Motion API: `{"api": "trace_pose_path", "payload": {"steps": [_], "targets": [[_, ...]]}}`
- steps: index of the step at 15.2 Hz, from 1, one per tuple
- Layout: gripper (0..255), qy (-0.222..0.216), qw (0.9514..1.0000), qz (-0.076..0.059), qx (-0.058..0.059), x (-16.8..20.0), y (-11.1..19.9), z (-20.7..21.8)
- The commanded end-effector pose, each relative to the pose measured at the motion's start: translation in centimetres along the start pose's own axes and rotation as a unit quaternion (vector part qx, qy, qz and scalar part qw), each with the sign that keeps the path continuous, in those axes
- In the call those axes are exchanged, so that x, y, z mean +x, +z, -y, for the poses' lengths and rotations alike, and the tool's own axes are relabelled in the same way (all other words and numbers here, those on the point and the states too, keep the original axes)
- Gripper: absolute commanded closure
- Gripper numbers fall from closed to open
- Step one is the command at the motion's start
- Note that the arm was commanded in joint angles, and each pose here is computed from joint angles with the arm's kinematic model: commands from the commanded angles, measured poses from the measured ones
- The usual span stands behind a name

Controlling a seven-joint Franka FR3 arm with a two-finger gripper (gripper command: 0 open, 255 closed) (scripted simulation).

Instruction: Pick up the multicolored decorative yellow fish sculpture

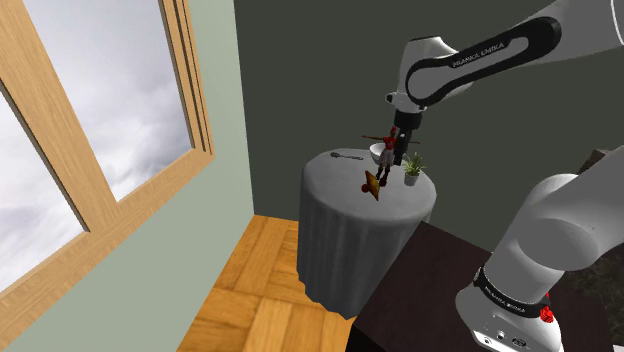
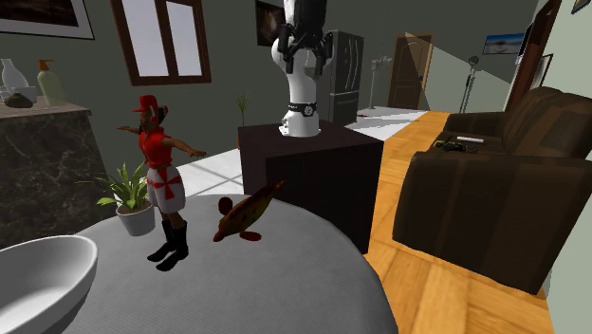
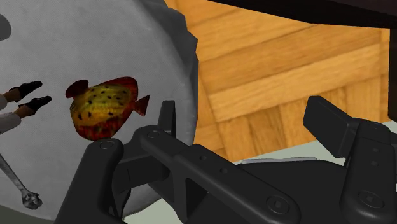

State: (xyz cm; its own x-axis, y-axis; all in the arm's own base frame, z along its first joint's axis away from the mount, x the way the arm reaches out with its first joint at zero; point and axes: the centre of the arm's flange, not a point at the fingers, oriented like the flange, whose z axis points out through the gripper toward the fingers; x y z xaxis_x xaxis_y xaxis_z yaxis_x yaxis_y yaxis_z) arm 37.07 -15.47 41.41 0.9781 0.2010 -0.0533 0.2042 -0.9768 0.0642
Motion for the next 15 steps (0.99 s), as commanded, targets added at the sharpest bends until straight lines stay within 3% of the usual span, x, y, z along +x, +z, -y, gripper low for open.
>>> {"api": "trace_pose_path", "payload": {"steps": [1,15], "targets": [[0,-0.005,1.0,0.0,-0.005,0.5,1.6,-1.7],[0,-0.037,0.9987,0.004,-0.034,4.3,14.4,-13.7]]}}
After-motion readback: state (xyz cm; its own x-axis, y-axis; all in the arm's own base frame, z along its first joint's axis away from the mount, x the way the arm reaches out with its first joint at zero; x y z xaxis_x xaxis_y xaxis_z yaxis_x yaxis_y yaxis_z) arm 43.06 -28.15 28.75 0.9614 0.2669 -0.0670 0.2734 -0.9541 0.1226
